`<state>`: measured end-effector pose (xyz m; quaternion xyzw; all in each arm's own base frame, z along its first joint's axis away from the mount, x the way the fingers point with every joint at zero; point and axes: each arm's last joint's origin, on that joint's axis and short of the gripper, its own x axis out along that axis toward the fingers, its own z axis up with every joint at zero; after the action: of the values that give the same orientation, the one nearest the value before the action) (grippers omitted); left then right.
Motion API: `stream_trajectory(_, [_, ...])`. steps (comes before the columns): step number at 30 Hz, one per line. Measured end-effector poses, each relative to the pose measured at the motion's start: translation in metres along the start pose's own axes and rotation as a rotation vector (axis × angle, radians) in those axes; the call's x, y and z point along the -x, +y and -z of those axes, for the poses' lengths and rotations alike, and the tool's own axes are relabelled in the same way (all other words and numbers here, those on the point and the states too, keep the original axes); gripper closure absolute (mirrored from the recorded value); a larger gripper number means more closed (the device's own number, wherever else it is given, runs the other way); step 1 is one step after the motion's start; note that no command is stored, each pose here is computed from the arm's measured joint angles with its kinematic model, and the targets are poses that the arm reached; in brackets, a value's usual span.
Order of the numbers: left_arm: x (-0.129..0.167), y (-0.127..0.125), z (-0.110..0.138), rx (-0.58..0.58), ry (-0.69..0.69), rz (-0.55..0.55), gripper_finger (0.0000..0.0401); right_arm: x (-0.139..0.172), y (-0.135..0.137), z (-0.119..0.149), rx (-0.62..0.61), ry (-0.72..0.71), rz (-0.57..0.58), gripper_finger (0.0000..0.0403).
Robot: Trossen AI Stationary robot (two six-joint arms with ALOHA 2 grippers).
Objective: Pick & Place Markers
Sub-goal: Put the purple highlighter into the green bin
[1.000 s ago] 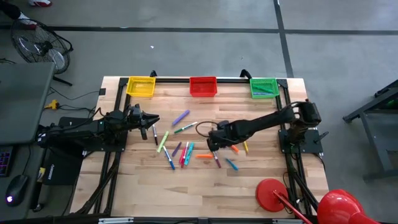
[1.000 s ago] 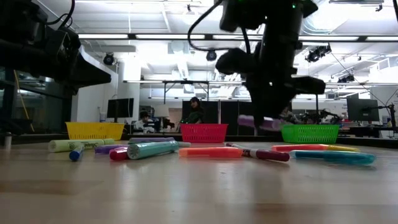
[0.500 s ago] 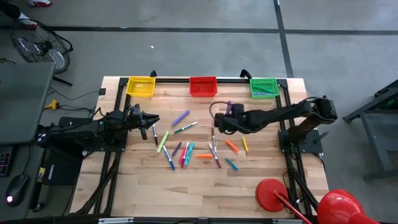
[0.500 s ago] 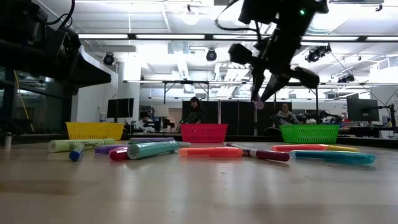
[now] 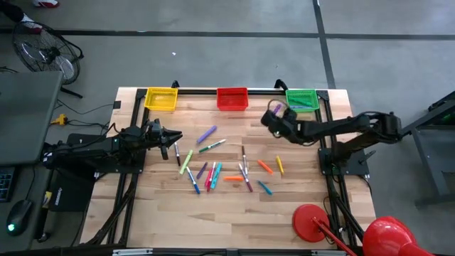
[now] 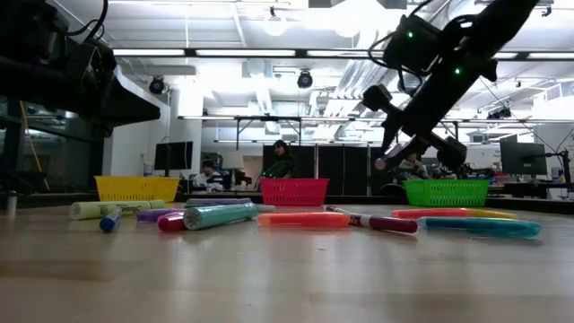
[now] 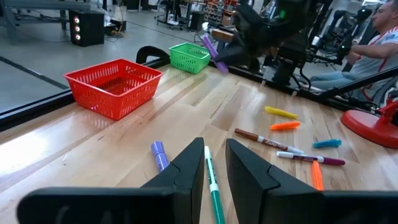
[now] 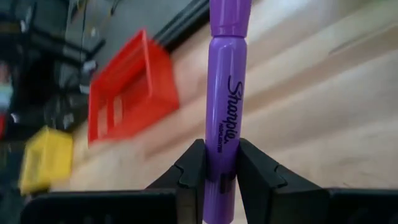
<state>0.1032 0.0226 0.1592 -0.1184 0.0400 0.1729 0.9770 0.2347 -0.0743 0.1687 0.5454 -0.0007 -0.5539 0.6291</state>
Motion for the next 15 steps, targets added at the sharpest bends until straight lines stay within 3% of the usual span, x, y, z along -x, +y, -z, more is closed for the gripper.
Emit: stream_trajectory(15, [0.0, 0.0, 0.0, 0.0, 0.0, -0.001, 0.0337, -0.036, -0.013, -0.087, -0.311, -0.2, 0.116, 0.0343])
